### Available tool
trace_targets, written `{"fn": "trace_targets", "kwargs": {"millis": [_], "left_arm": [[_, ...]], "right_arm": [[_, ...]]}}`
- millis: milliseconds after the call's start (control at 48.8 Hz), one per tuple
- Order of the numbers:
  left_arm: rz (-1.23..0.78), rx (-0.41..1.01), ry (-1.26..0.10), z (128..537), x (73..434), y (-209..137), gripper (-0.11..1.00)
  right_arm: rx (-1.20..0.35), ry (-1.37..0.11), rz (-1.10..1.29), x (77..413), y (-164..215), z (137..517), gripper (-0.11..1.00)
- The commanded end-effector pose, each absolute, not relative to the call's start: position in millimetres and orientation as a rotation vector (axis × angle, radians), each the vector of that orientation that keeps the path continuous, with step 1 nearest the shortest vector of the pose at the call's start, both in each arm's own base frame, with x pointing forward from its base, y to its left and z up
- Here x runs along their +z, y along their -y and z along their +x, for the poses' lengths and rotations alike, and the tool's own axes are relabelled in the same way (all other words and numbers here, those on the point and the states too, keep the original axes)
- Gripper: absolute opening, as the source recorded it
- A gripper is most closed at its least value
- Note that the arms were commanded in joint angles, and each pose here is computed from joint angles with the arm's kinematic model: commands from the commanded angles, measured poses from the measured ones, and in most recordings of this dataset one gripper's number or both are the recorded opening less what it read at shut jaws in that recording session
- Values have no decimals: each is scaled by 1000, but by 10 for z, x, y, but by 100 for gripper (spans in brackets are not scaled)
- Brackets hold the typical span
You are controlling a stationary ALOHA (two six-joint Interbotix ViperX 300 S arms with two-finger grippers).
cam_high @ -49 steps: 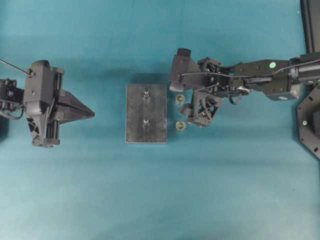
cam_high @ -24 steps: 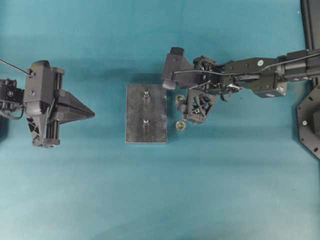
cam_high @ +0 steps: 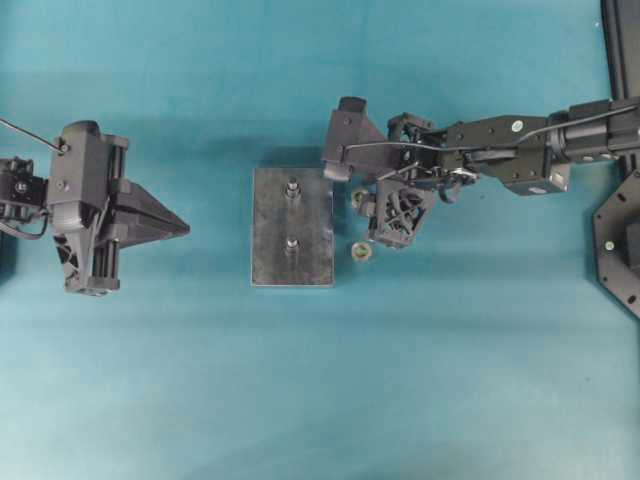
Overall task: Insert the washer onto the shaft.
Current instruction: 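Lower the right gripper over the upper washer and close on it, then lift the washer and carry it over the upper shaft on the plate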
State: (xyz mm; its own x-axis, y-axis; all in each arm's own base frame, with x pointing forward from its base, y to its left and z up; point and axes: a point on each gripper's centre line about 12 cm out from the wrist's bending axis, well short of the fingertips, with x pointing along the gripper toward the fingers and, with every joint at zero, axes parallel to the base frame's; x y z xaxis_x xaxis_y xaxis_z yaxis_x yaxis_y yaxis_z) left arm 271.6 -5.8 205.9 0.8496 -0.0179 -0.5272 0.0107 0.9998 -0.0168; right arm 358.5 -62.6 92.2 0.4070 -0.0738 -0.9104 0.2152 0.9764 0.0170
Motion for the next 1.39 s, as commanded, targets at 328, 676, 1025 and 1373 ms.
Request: {"fn": "trace_targets", "kwargs": {"millis": [328,676,1025,1373], "left_arm": [[-14,-15,-531,2740,2113,59,0],[-15,-15,-529,2744,2119,59,0],[-19,-15,-503,2733,2102,59,0],[-17,-17,-508,2742,2090,64,0]], "right_arm": [[-190,-1090,143,1079,648,3672,34],[-162,-981,118,1730,565,3897,33],[-134,-914,96,2075,487,4207,33],[-132,-937,90,1952,500,4309,33]]}}
